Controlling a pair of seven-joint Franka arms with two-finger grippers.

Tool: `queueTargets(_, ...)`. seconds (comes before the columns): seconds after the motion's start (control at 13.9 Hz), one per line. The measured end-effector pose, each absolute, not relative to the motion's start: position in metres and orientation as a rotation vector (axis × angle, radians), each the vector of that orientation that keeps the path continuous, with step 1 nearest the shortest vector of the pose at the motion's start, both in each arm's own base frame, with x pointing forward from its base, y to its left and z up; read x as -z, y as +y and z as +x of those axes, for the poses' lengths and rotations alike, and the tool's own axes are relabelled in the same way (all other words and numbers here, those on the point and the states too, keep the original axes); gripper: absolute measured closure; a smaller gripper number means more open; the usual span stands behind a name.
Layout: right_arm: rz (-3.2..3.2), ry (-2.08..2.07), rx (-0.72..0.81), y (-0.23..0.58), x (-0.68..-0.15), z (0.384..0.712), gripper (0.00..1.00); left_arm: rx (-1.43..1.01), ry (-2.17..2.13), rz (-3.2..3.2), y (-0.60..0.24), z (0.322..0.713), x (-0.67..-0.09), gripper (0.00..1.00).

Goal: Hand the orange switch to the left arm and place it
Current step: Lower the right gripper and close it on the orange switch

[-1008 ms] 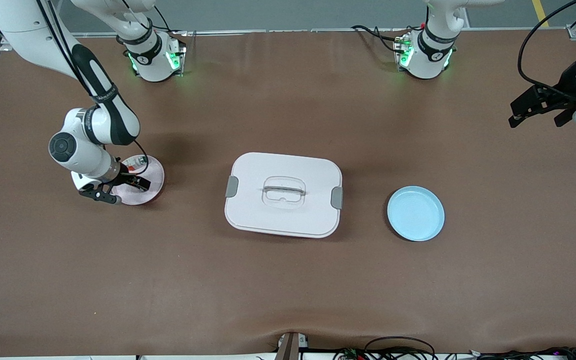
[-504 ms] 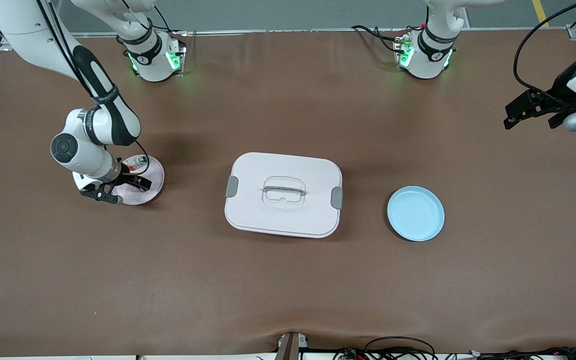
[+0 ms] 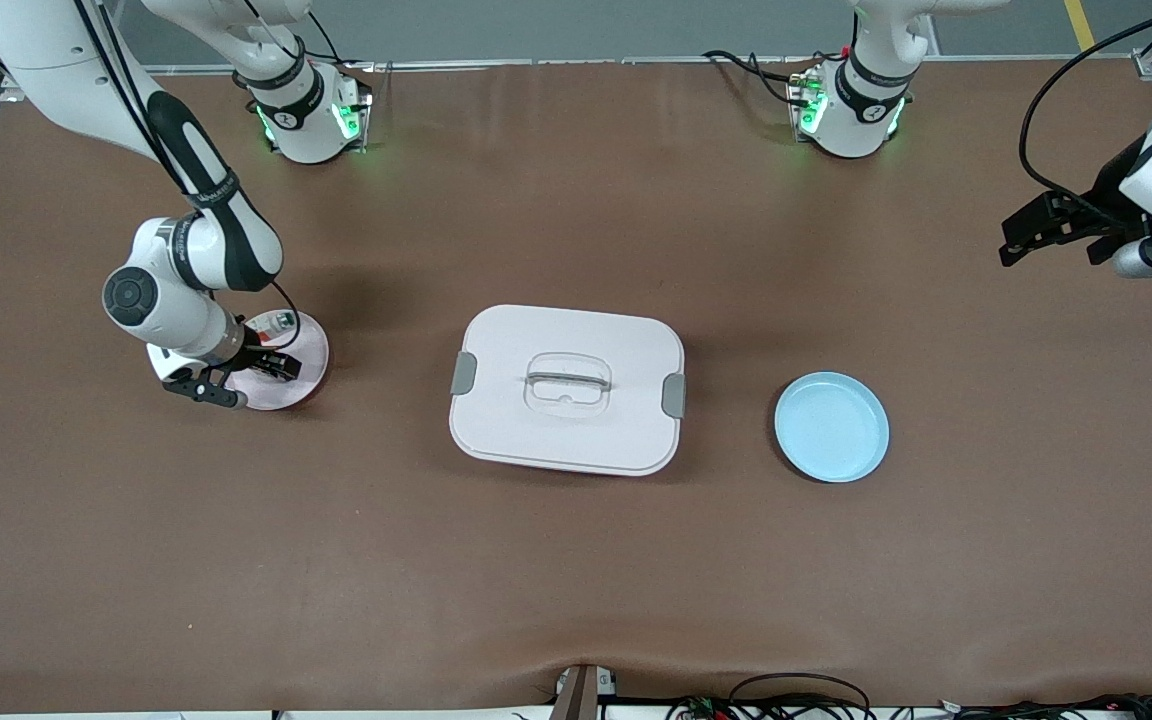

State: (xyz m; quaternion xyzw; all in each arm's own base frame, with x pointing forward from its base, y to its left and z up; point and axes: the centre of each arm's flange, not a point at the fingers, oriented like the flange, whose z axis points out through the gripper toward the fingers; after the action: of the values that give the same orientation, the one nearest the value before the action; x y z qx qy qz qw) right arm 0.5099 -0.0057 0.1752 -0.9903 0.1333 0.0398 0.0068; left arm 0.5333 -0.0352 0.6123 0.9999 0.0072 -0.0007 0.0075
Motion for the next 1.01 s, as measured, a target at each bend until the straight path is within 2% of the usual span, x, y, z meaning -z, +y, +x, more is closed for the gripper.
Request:
queueTargets(0.07, -3.098, 0.417, -0.124, -0.005, -0.175, 0.510, 0.28, 0.002, 0.022, 3.126, -0.035, 0.533, -0.612, 0.00)
queueTargets(0.43, -3.096, 0.433, -0.128, -0.005, -0.175, 0.510, 0.27, 0.005, 0.014, 3.127, -0.038, 0.533, -0.612, 0.00)
queueTargets(0.72, -3.049, 0.535, -0.235, -0.002, -0.180, 0.513, 0.27, 0.015, 0.006, 3.127, -0.041, 0.534, -0.609, 0.00)
queueTargets(1.01, -2.952, 0.642, -0.341, 0.011, -0.212, 0.526, 0.27, 0.023, 0.006, 3.127, -0.041, 0.535, -0.607, 0.00)
